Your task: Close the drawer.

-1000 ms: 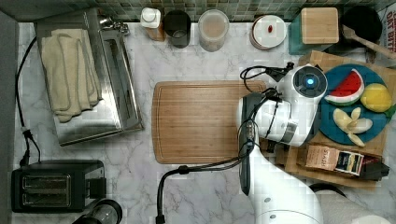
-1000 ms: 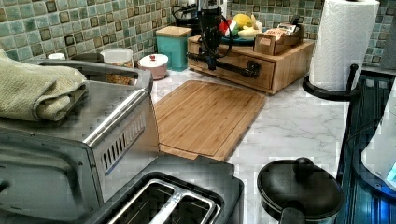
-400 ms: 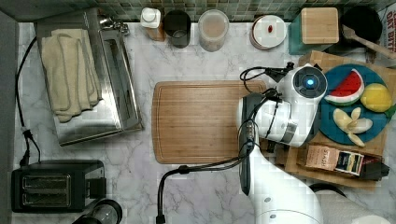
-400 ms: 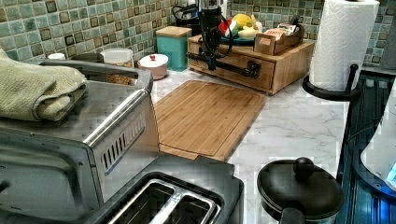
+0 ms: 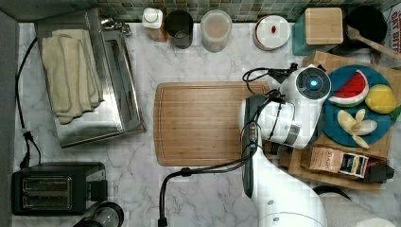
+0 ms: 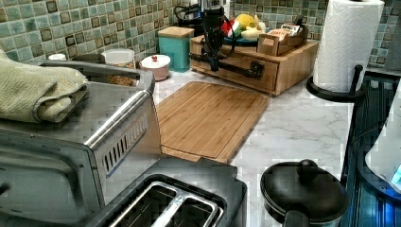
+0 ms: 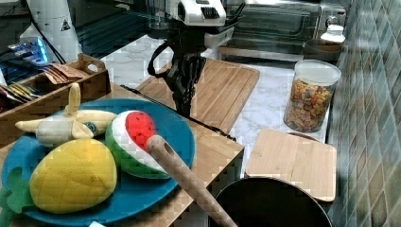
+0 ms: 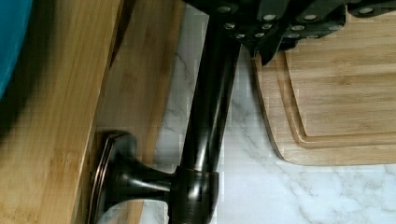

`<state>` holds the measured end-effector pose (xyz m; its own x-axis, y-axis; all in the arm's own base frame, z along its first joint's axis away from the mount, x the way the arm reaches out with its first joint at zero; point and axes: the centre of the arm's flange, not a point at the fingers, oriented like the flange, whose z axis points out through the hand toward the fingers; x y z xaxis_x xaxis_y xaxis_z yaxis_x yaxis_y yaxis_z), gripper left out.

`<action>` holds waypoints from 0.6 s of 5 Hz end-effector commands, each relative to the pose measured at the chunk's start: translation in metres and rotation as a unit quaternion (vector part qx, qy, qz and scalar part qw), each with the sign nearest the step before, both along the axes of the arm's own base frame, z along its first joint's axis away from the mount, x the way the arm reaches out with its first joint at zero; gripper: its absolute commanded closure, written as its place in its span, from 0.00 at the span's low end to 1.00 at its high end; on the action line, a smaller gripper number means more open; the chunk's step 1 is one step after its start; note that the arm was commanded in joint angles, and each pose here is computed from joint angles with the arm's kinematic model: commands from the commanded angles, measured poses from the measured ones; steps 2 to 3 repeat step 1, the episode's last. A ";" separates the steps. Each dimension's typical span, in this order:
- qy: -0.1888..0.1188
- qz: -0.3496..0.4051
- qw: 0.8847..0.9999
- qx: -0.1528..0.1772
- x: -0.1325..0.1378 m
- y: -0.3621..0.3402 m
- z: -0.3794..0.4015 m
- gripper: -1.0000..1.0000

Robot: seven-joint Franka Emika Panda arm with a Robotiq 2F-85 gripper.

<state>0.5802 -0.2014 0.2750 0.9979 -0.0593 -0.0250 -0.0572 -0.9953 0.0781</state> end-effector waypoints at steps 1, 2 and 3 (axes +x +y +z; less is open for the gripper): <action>-0.012 -0.079 0.996 -0.047 -0.069 -0.161 0.020 1.00; -0.012 -0.079 0.996 -0.047 -0.069 -0.161 0.020 1.00; -0.012 -0.079 0.996 -0.047 -0.069 -0.161 0.020 1.00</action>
